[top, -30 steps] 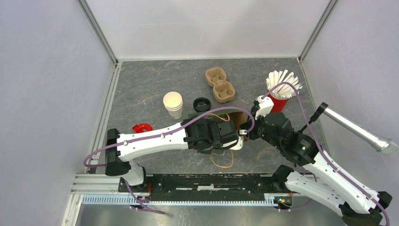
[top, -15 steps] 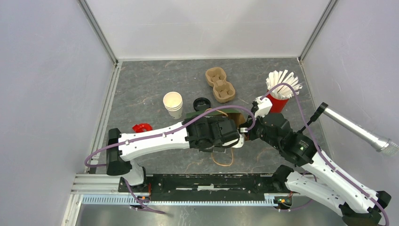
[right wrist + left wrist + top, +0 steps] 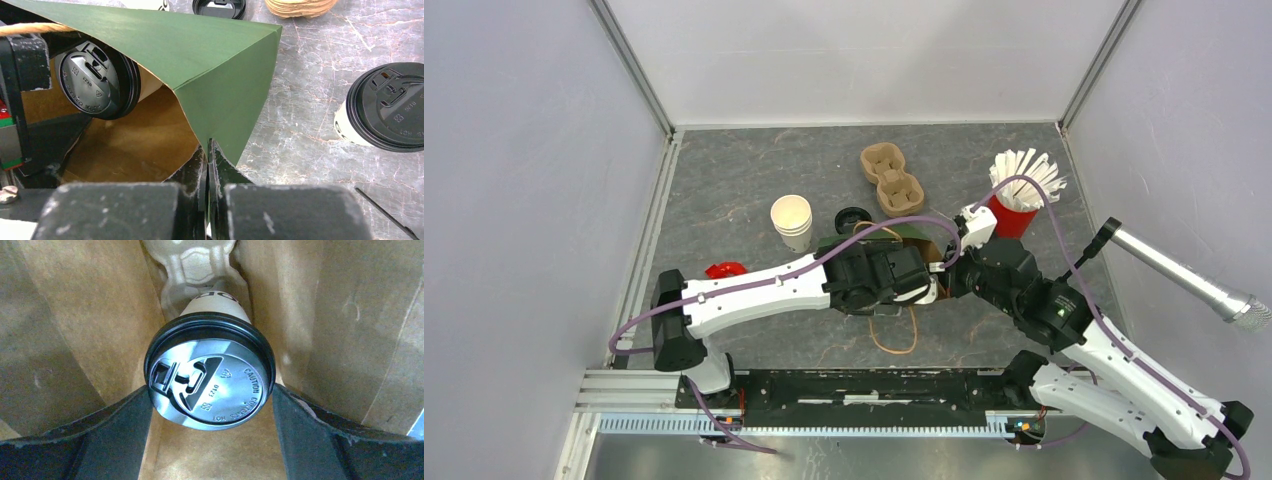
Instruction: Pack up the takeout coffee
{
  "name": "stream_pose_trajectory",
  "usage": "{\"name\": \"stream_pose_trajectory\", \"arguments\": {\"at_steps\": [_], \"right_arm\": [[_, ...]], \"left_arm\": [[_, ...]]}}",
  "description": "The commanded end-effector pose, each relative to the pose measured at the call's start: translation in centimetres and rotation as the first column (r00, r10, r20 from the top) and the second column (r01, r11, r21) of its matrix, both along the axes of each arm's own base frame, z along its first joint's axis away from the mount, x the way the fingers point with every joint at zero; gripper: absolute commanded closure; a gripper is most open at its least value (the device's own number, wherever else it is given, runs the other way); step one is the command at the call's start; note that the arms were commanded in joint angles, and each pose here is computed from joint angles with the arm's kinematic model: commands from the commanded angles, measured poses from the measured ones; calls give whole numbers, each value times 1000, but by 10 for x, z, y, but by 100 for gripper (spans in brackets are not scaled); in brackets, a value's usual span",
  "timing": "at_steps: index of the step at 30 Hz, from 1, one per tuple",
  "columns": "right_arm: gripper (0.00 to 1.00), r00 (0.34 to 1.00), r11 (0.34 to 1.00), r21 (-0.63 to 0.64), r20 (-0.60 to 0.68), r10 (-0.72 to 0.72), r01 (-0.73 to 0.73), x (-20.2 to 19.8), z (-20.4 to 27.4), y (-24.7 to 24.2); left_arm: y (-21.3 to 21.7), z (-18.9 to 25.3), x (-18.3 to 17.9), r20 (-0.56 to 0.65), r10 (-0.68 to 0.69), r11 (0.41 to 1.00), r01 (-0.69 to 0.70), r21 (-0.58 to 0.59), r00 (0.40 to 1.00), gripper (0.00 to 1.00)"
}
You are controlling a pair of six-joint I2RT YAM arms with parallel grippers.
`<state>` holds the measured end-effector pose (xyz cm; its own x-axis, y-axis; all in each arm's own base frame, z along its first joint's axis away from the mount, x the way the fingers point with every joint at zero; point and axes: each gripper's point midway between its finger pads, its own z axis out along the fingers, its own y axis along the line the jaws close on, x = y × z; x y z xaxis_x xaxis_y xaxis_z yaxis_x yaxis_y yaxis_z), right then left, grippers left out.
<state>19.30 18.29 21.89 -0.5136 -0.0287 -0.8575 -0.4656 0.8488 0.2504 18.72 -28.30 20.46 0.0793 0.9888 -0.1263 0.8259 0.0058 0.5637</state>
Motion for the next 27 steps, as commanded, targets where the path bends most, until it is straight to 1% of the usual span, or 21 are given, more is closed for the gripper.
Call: {"name": "stream_pose_trajectory", "arguments": {"at_steps": [1,2,3,4,7,8,14,17,19,21,23,25,27], "right_arm": [[100,1000,1000,-14,24,16,-16,2,5,2],[97,1000,1000,-14,24,0,0,4,6,0],[86,999,999,-21,23,-24,25,6,7,-3],[79,999,999,-20,17,-48,48,7,8,-6],[72,998,998,-8,-9,-68,67,3,6,-10],[72,998,998,1,-18,-65,65,0,3,-9],[76,996,995,49,-21,-86,87,-6,-2,-15],[74,996,995,56,-44,-79,81,-10,-12,-14],[75,996,995,65,-39,-79,81,-10,-17,-14],[85,997,994,79,-21,-79,81,-9,-18,-14],[94,999,995,83,-13,-46,47,-11,-25,-10],[99,1000,997,74,-14,-22,23,-14,-33,-9],[100,1000,997,73,-10,-12,13,-15,-36,-8]], "left_arm": [[-9,6,3,0,2,998,-2,-62,1000,56],[-9,6,0,-19,5,997,-7,-75,1000,57],[-8,5,-2,-32,10,996,-13,-84,999,57],[-7,5,-5,-44,16,996,-20,-88,999,57],[-4,5,-9,-65,26,995,-32,-94,998,58],[-4,6,-10,-71,27,995,-34,-98,997,58],[-7,7,-13,-84,39,993,-49,-112,996,60],[-5,6,-14,-88,47,992,-57,-113,995,61],[-4,4,-16,-96,50,992,-60,-115,994,61],[-2,1,-19,-106,52,992,-64,-112,993,61],[0,-5,-22,-118,58,991,-71,-113,991,61],[1,-9,-24,-123,59,990,-74,-122,991,62],[2,-9,-22,-104,66,988,-80,-131,992,63]]}}
